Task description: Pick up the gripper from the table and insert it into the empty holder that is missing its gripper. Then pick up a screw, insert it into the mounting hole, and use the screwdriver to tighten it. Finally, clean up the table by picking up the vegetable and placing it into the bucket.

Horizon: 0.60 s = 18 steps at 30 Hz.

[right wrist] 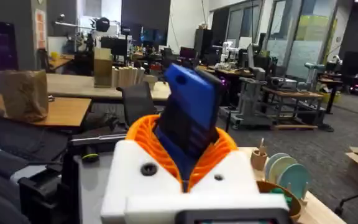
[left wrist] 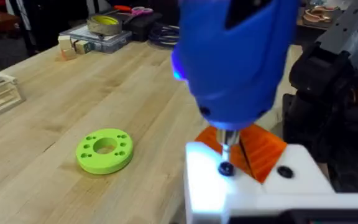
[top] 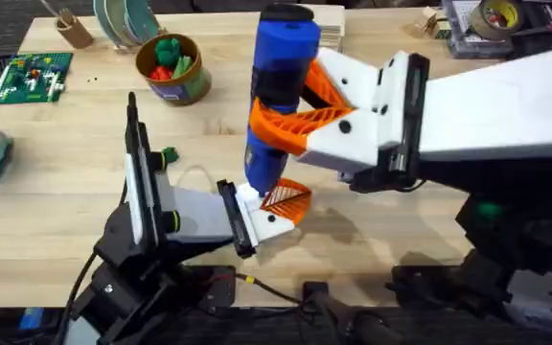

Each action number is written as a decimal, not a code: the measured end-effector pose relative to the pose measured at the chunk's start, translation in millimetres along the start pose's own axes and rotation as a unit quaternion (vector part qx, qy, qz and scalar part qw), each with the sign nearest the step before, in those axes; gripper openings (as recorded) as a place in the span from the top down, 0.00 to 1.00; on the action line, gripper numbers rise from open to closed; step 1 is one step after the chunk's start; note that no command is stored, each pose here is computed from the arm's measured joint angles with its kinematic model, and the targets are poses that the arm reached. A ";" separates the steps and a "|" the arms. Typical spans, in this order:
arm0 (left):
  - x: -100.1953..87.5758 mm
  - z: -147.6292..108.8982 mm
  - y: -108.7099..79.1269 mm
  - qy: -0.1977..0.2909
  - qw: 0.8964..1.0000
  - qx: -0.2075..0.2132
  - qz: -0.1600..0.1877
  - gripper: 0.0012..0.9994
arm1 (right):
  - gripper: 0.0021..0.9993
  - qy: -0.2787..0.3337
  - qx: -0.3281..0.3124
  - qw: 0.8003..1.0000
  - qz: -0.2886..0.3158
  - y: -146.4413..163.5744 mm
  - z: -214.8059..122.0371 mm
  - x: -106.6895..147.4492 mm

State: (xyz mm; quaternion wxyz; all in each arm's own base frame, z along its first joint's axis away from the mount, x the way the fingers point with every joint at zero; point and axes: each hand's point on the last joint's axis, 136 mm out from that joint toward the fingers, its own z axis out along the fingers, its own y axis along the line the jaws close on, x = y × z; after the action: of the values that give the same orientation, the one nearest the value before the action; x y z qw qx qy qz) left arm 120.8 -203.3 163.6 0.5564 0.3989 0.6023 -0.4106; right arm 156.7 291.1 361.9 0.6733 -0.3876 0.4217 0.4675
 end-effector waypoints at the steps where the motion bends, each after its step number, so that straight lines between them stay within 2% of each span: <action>1: 0.0 0.0 0.0 0.000 1.000 0.000 0.000 1.00 | 0.97 0.000 0.000 1.000 0.000 0.0 0.0 0.0; 18: 0.2 0.0 0.1 0.000 1.000 0.000 -0.002 1.00 | 0.97 0.020 0.002 1.000 0.012 -1.7 1.5 12.7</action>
State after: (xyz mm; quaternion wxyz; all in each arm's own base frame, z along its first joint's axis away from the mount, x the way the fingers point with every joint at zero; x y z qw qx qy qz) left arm 120.9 -203.3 163.5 0.5553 0.3974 0.6035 -0.4117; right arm 161.3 295.9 350.8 0.6598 -0.3907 0.4403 0.4672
